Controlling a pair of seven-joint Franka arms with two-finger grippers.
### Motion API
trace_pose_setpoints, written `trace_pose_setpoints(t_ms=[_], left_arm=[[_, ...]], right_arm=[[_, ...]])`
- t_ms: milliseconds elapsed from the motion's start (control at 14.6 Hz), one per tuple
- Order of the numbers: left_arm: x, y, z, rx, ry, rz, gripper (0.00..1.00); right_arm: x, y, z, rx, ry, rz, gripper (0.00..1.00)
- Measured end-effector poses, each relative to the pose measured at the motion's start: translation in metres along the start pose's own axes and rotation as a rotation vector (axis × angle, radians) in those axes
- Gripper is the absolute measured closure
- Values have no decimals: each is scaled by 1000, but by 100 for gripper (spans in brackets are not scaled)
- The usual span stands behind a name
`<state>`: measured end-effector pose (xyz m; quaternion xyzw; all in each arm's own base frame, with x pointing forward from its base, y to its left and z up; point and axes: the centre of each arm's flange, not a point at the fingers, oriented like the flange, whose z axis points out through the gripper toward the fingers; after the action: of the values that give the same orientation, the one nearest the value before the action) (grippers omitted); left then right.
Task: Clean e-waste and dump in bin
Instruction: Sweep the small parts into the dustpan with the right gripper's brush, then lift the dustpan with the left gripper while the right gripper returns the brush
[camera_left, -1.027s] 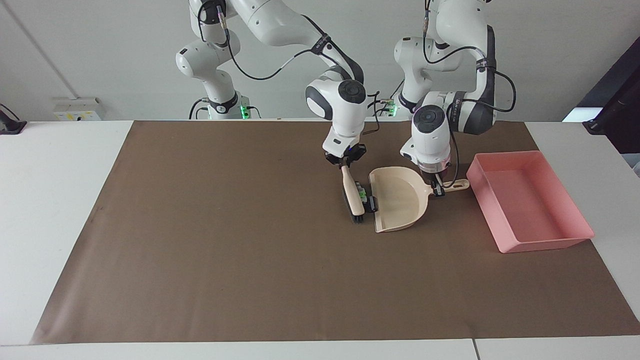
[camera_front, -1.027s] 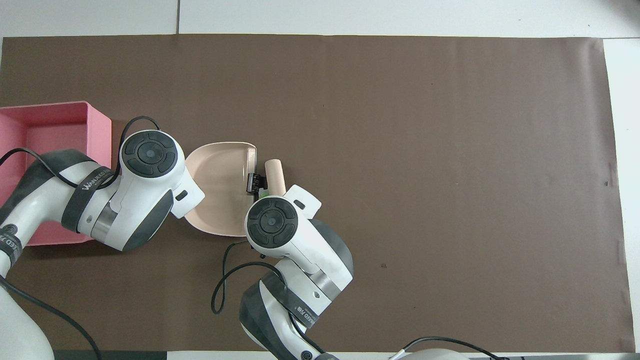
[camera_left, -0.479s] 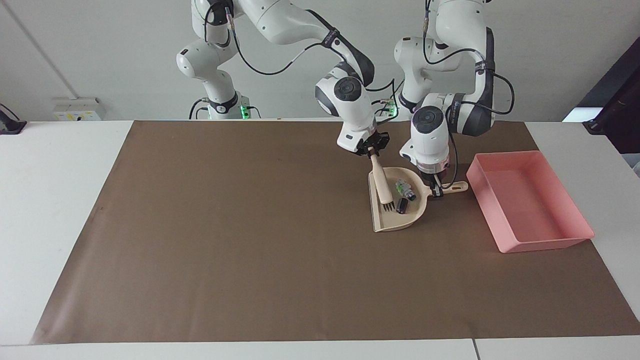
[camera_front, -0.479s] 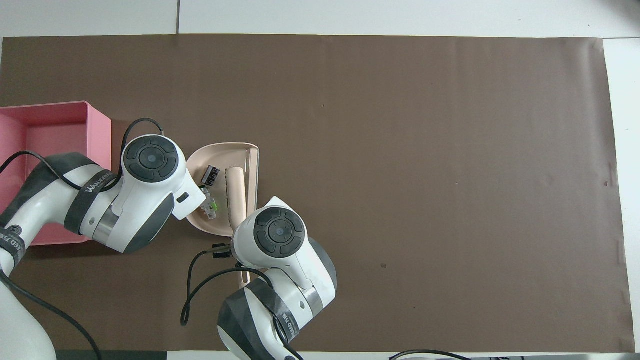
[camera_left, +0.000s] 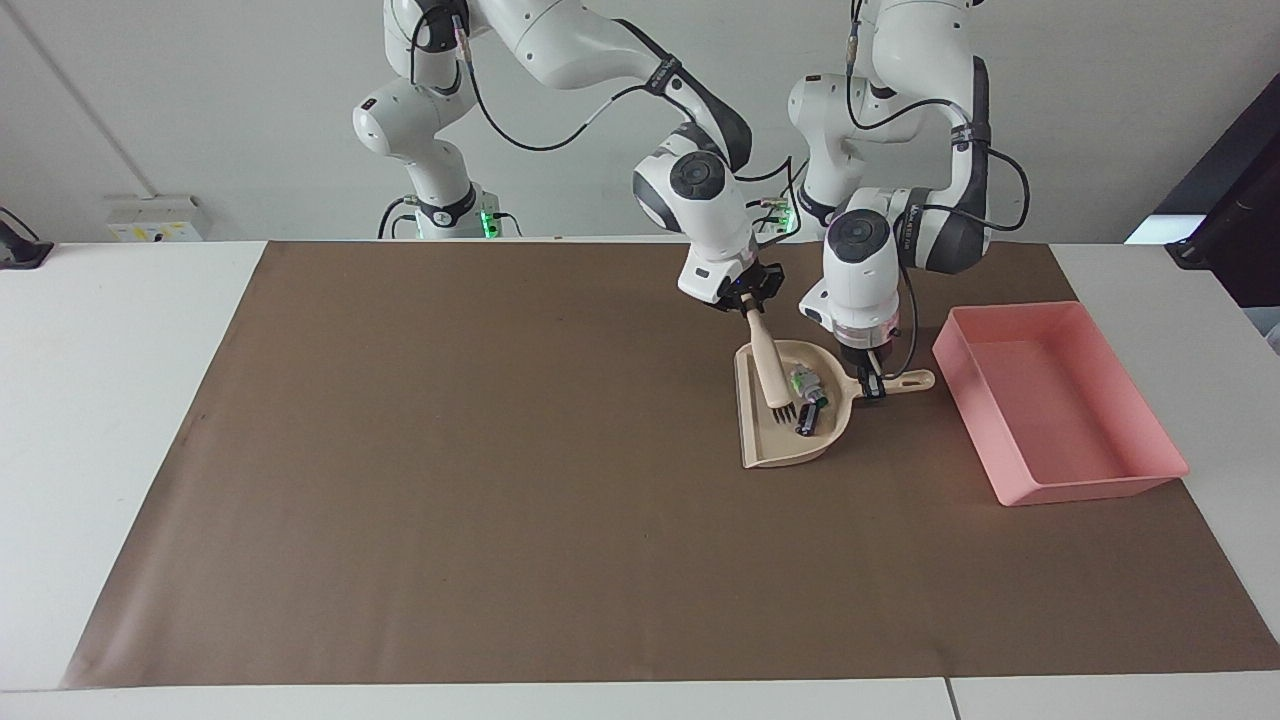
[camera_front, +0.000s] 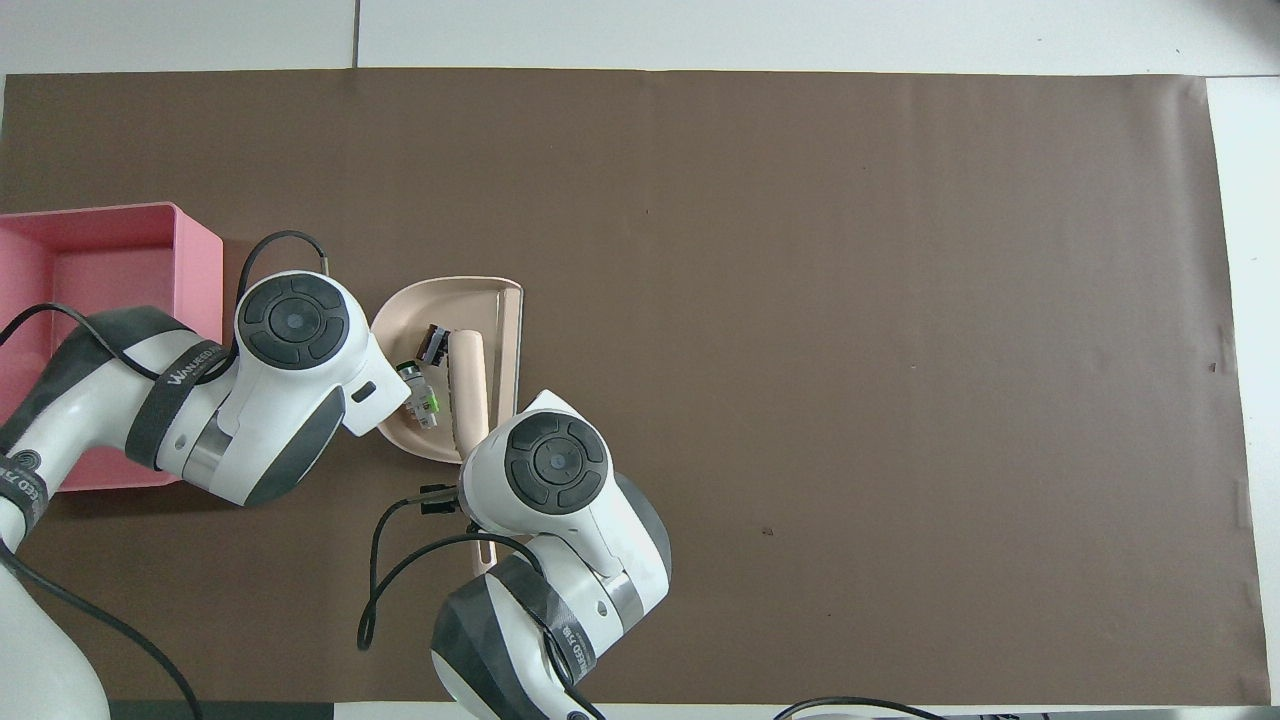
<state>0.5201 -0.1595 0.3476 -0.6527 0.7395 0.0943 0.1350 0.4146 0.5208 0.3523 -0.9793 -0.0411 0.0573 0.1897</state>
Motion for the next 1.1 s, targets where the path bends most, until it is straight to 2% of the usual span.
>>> trace_pose_setpoints(t_ms=[205,479,616,822,959,1096], left_arm=[[-12,-3,5,-19,63,13,67],[-20,-5,8,-44,124,12,67],[-25,-10,2,-41,140,10,67],[-44,-23,-22,-68,163,-8,67],[-72,-30,-36,-90,198,-10,67],[-98,-32,-41,-108,231,-21,67]], right_arm=[[-5,0,-30,-53,-19,-3,74],[-8,39,-160,-127,-21,56,74],[-4,83,-216,-152,-3,104,74],[0,163,-274,-185,-8,132,74],[5,218,-297,-248,-3,169,74],[11,268,-303,-291,-7,193,74]])
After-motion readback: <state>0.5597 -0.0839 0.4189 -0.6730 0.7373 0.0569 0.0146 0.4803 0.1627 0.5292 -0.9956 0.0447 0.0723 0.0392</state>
